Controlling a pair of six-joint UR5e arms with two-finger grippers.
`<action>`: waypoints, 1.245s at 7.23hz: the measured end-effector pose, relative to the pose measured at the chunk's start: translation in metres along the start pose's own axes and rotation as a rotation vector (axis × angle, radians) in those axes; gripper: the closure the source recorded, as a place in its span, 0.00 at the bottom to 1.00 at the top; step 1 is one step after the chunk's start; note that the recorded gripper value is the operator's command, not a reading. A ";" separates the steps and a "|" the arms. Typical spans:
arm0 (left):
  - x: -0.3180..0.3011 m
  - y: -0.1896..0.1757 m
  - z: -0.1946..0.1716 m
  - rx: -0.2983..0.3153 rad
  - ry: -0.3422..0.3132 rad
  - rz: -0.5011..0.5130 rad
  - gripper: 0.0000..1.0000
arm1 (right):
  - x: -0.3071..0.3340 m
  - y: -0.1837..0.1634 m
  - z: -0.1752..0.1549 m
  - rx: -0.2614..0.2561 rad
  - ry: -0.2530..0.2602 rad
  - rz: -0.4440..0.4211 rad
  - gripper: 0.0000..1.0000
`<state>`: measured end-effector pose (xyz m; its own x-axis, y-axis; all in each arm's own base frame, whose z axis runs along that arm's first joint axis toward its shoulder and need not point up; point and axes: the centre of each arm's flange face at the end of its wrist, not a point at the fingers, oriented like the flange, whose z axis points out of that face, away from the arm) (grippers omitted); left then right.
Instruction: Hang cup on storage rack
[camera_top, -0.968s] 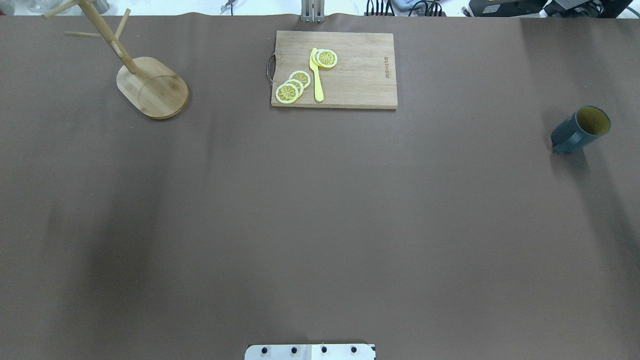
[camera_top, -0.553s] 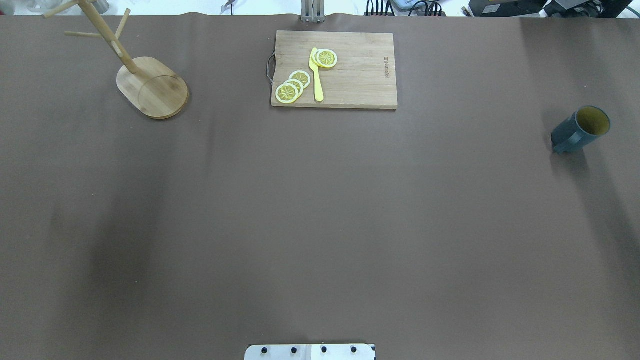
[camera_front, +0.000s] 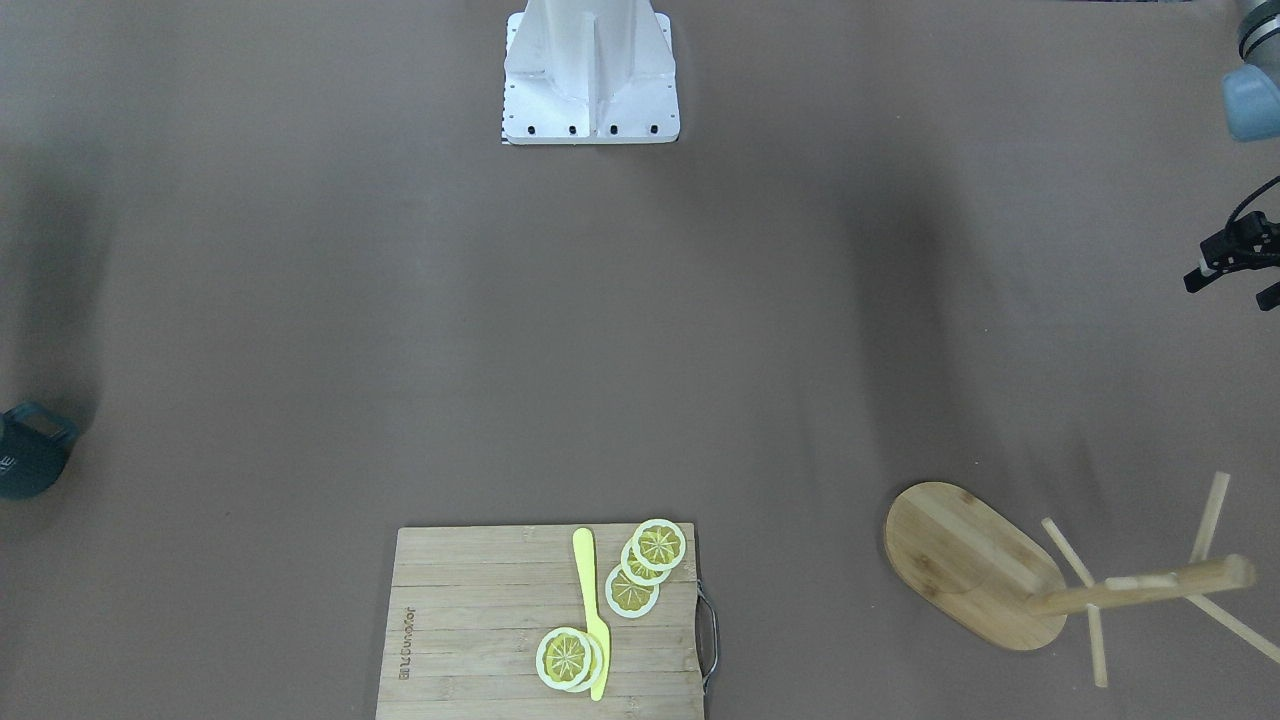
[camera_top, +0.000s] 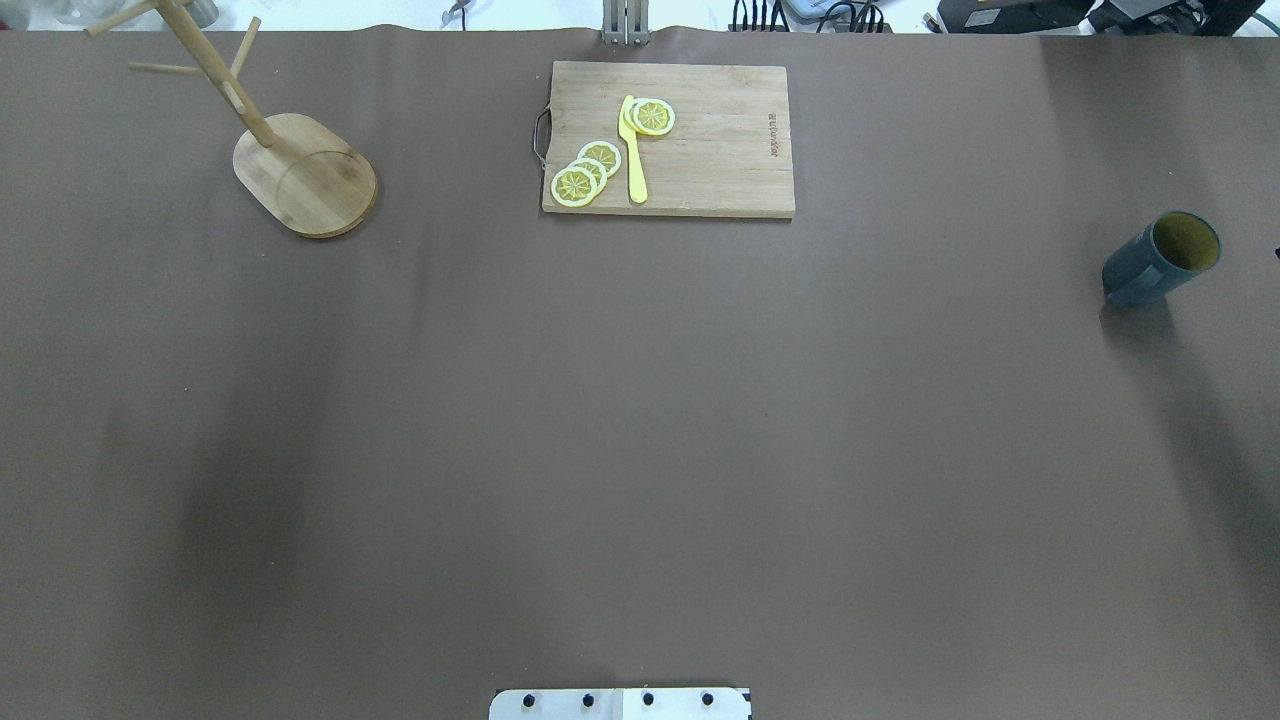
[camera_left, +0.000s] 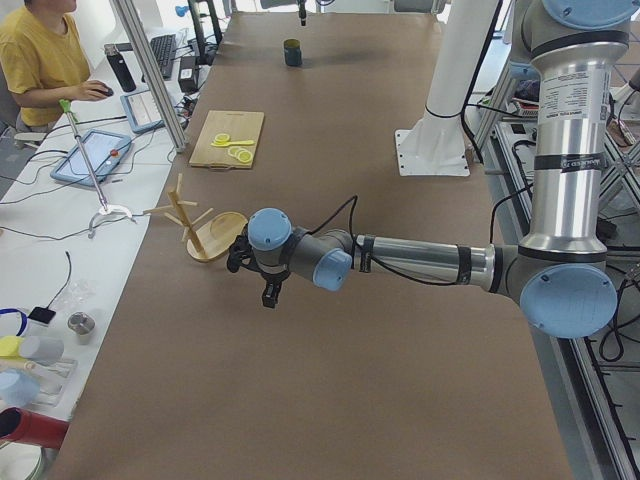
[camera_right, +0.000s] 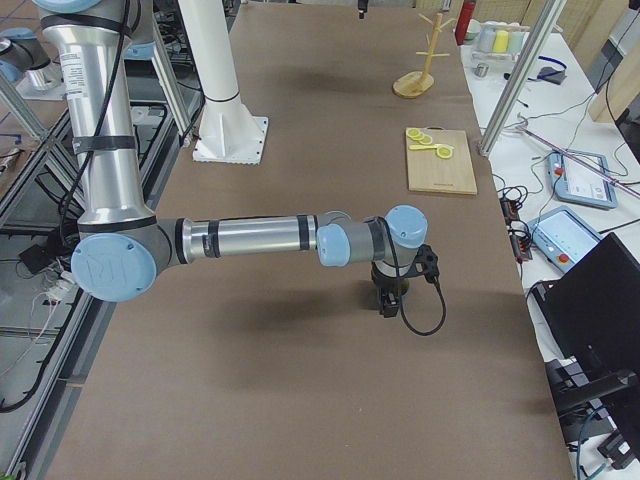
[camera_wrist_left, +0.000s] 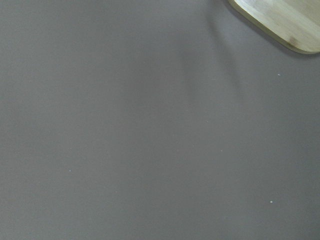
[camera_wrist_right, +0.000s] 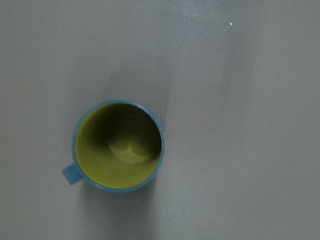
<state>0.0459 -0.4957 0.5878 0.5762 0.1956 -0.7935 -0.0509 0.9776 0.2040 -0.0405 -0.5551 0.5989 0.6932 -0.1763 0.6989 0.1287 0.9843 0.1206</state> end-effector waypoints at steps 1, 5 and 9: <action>-0.001 0.001 0.001 -0.002 -0.001 -0.001 0.02 | -0.012 -0.015 0.016 0.011 0.008 0.002 0.13; -0.002 0.001 0.001 -0.003 -0.003 -0.001 0.02 | -0.029 -0.046 0.063 0.014 0.014 0.024 0.48; -0.001 0.000 0.001 -0.002 -0.003 -0.001 0.02 | -0.025 -0.052 0.079 -0.011 0.024 0.030 1.00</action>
<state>0.0462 -0.4957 0.5894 0.5785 0.1948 -0.7920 -0.0523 0.9779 0.2024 -0.1206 -0.6015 0.6308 0.7137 -0.1464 0.6850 0.1150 0.9891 0.0916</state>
